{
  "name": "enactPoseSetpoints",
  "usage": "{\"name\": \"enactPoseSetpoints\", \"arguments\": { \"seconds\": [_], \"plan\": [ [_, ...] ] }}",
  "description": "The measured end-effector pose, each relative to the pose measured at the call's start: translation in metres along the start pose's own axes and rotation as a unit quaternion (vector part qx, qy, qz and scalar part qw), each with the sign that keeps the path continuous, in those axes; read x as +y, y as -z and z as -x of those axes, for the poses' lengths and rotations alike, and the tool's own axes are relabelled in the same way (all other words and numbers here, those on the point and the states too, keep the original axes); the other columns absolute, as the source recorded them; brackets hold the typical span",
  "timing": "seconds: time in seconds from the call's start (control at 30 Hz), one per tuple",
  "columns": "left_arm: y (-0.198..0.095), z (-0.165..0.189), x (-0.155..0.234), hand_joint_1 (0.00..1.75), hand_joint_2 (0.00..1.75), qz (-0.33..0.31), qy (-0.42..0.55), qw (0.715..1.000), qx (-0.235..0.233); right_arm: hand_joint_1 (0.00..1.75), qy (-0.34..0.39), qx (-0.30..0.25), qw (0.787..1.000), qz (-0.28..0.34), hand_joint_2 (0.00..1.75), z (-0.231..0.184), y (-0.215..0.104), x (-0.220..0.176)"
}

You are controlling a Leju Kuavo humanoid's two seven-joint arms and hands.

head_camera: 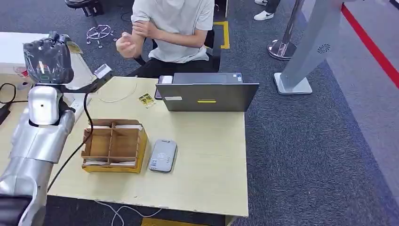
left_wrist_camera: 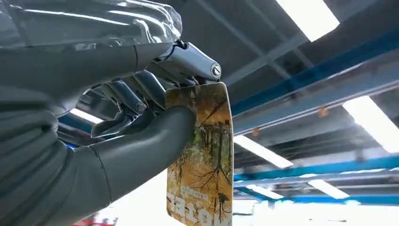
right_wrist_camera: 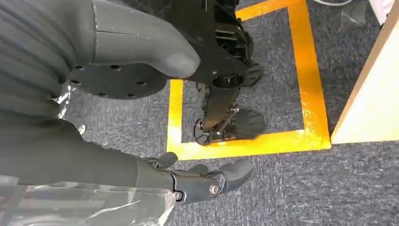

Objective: Pass the card to the sensor for recognition and then transmit it.

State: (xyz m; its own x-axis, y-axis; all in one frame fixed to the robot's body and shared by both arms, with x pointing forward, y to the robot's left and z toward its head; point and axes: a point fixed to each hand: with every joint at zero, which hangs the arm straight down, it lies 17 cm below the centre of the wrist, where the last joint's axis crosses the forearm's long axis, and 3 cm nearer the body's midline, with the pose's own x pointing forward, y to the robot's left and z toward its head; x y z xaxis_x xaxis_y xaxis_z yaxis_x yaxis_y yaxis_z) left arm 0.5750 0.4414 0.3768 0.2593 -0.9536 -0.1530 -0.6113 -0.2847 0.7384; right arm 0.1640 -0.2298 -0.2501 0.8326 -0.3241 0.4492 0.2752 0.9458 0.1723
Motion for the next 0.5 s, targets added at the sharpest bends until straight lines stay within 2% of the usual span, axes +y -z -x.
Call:
{"name": "enactPoseSetpoints", "arguments": {
  "seconds": [0.1, 0.23, 0.27, 0.5],
  "plan": [
    [0.015, 0.026, -0.017, 1.75, 1.75, 0.028, 0.015, 0.999, 0.029, 0.0, -0.006, 0.003, 1.0, -0.001, 1.75, 0.0, 0.0, 0.001],
    [0.019, 0.048, -0.036, 1.75, 1.75, 0.059, 0.028, 0.997, 0.048, 0.0, -0.008, 0.004, 1.0, -0.001, 1.75, 0.0, 0.001, 0.002],
    [0.017, 0.05, -0.04, 0.0, 1.75, 0.066, 0.03, 0.996, 0.05, 0.0, -0.008, 0.004, 1.0, -0.001, 1.75, 0.0, 0.001, 0.002],
    [-0.003, 0.06, -0.07, 0.0, 1.75, 0.105, 0.037, 0.992, 0.055, 0.0, -0.008, 0.002, 1.0, -0.002, 1.75, -0.001, 0.001, 0.003]
  ]
}}
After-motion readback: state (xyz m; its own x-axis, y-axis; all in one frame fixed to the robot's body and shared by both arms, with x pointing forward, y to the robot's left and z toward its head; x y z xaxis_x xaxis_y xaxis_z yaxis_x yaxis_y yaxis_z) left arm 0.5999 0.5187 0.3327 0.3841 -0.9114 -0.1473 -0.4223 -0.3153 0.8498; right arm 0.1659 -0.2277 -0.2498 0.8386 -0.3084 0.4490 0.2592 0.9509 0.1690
